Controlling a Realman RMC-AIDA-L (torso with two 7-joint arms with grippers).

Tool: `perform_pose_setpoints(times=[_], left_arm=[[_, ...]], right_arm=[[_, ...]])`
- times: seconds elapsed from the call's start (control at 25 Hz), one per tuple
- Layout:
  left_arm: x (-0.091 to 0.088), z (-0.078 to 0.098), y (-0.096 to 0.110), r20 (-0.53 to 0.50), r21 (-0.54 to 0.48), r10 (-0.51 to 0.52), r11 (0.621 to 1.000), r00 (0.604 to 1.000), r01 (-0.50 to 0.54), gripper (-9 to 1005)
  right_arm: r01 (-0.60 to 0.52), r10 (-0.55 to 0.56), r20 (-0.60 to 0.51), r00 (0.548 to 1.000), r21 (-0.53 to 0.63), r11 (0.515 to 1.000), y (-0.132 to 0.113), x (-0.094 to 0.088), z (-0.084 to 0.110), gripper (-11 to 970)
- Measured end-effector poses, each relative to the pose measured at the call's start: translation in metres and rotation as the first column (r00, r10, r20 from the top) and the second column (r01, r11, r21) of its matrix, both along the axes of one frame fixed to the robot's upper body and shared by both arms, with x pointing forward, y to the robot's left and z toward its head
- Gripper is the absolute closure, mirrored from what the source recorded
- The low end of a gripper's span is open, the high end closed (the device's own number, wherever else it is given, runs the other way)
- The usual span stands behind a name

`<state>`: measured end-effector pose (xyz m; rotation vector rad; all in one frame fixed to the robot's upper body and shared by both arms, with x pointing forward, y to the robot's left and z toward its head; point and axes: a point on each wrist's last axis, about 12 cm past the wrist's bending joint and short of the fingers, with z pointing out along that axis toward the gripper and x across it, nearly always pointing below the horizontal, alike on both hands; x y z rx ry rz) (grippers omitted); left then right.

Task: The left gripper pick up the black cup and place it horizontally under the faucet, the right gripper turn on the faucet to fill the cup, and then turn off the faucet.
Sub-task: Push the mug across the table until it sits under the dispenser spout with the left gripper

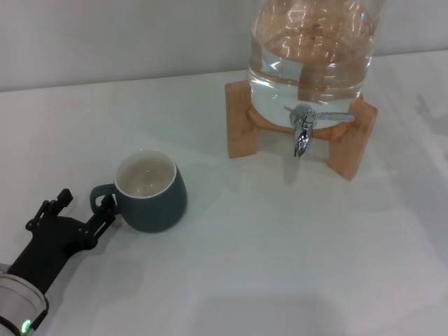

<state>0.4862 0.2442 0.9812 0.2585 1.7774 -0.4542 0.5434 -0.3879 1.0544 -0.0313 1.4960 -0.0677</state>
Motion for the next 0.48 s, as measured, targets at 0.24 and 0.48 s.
perform_pose_setpoints(times=[0.24, 0.48], left_arm=[[0.0006, -0.0001, 0.0010, -0.001, 0.005, 0.000, 1.000, 1.000, 0.000, 162], [0.0025, 0.0006, 0.0007, 0.000, 0.009, -0.004, 1.000, 1.000, 0.004, 385]], right_arm=[[-0.004, 0.004, -0.001, 1.000, 0.000, 1.000, 0.0009, 0.0006, 0.0000, 131], [-0.006, 0.006, -0.002, 1.000, 0.003, 1.000, 0.0015, 0.0008, -0.0002, 131]])
